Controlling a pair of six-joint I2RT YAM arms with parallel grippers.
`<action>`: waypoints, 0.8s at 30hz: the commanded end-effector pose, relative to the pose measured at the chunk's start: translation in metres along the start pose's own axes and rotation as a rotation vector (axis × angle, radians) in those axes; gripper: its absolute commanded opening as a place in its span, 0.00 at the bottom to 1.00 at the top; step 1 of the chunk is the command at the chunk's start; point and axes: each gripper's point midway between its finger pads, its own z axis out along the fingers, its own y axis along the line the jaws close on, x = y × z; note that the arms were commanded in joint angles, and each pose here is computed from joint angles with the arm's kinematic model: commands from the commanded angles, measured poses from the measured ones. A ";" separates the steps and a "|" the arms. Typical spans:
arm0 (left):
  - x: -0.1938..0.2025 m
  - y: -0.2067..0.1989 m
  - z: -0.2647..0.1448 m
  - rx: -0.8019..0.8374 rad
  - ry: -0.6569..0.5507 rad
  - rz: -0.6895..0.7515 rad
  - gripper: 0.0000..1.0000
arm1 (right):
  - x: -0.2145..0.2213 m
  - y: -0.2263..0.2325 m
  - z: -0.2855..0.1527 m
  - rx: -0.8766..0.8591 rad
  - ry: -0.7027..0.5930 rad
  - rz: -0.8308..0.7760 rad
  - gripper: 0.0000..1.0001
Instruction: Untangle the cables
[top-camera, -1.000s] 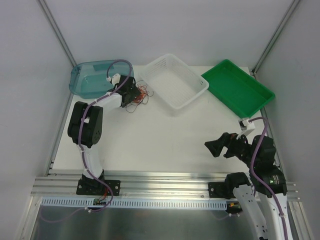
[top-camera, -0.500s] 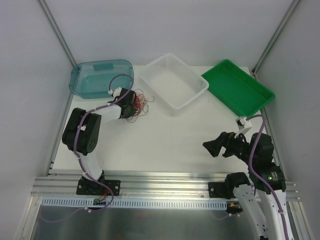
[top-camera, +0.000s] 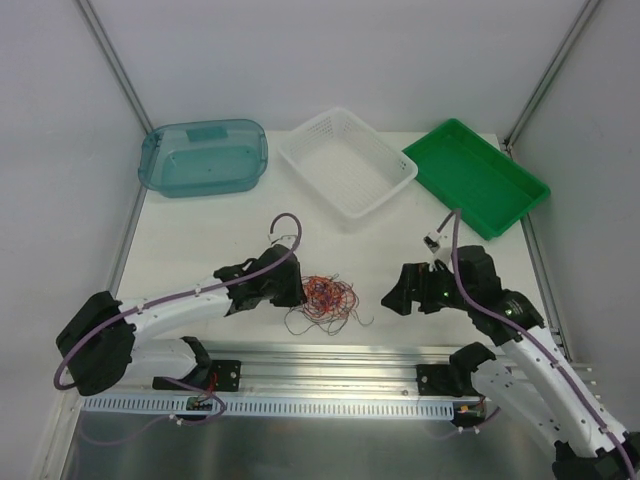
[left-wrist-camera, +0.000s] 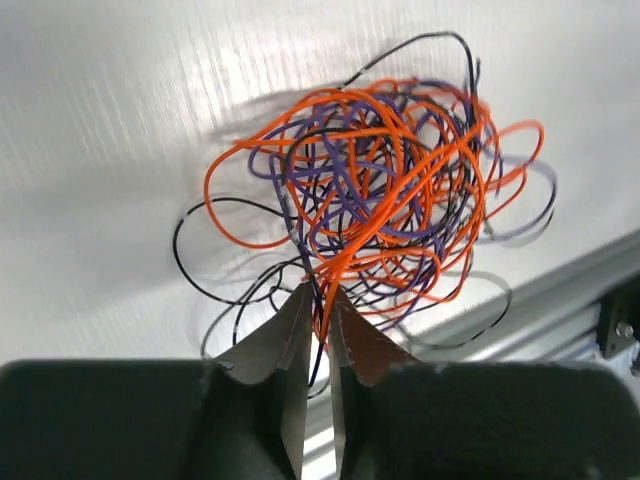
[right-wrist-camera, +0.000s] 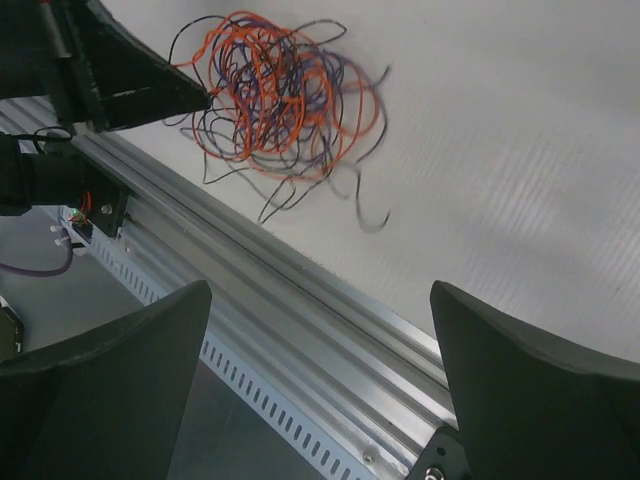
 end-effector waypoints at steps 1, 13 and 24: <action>0.016 0.000 -0.017 0.019 0.027 0.010 0.13 | -0.012 0.006 0.021 0.013 -0.050 0.013 0.97; 0.003 -0.006 -0.057 0.094 -0.077 -0.035 0.71 | -0.012 0.041 0.083 0.001 -0.027 -0.106 0.89; 0.018 -0.025 -0.012 0.051 0.038 0.013 0.61 | 0.020 0.048 0.149 -0.006 0.114 -0.090 0.71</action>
